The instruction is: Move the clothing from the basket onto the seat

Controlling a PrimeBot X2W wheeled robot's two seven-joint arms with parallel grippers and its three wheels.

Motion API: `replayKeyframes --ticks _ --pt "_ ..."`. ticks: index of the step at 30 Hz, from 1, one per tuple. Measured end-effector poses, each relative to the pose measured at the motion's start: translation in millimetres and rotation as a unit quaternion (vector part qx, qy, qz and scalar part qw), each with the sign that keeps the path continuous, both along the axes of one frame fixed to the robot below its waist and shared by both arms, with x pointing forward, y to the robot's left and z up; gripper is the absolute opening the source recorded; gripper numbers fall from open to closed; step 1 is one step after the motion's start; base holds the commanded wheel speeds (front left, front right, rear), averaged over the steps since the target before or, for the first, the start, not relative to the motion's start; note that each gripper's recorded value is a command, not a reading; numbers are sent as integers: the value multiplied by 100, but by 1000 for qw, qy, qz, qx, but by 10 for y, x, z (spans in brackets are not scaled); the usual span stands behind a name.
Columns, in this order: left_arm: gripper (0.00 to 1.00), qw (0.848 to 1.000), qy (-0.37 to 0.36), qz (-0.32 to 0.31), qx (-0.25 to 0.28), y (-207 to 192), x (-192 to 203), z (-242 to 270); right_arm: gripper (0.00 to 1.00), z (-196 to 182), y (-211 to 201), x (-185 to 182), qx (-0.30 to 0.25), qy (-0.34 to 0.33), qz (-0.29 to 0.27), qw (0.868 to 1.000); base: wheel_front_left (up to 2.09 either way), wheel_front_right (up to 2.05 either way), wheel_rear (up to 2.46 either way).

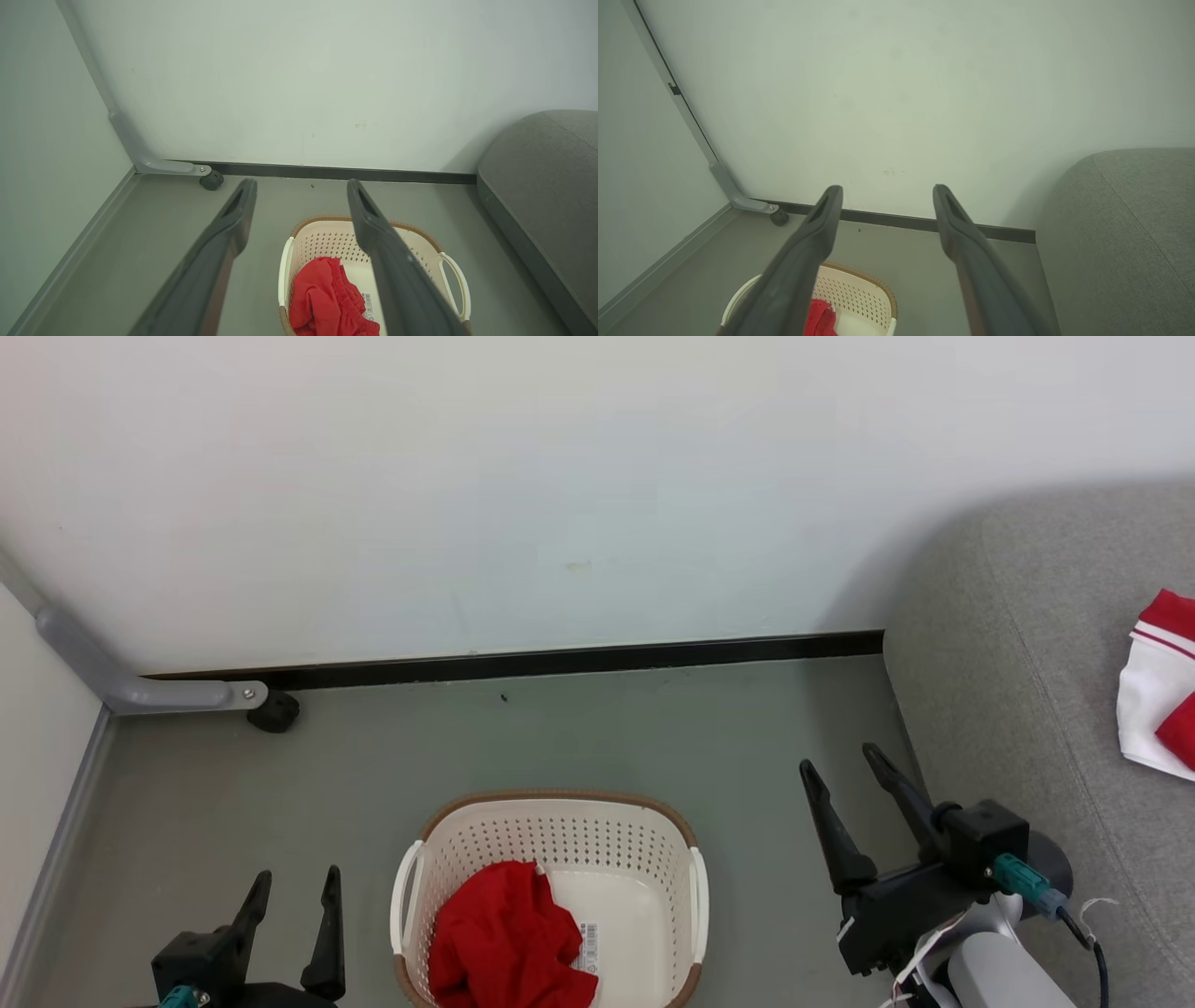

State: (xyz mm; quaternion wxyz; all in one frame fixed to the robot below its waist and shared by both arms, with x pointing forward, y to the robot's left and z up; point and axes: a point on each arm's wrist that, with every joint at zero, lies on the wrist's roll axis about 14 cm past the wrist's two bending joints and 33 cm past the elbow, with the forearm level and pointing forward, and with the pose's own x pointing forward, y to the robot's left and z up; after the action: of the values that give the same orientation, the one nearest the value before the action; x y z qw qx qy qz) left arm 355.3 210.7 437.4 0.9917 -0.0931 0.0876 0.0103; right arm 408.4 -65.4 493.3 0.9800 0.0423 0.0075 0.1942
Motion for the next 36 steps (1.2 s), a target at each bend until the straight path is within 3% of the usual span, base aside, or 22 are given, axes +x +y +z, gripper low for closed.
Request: replayKeyframes --ticks 20,36 --pt "100 1000 -2 21 1 59 -99 -7 100 -79 33 -136 19 19 -15 1000 0 0 0" --pt "100 1000 16 -16 -7 -132 -69 -154 100 -173 -60 -68 18 28 -46 998 0 0 0"
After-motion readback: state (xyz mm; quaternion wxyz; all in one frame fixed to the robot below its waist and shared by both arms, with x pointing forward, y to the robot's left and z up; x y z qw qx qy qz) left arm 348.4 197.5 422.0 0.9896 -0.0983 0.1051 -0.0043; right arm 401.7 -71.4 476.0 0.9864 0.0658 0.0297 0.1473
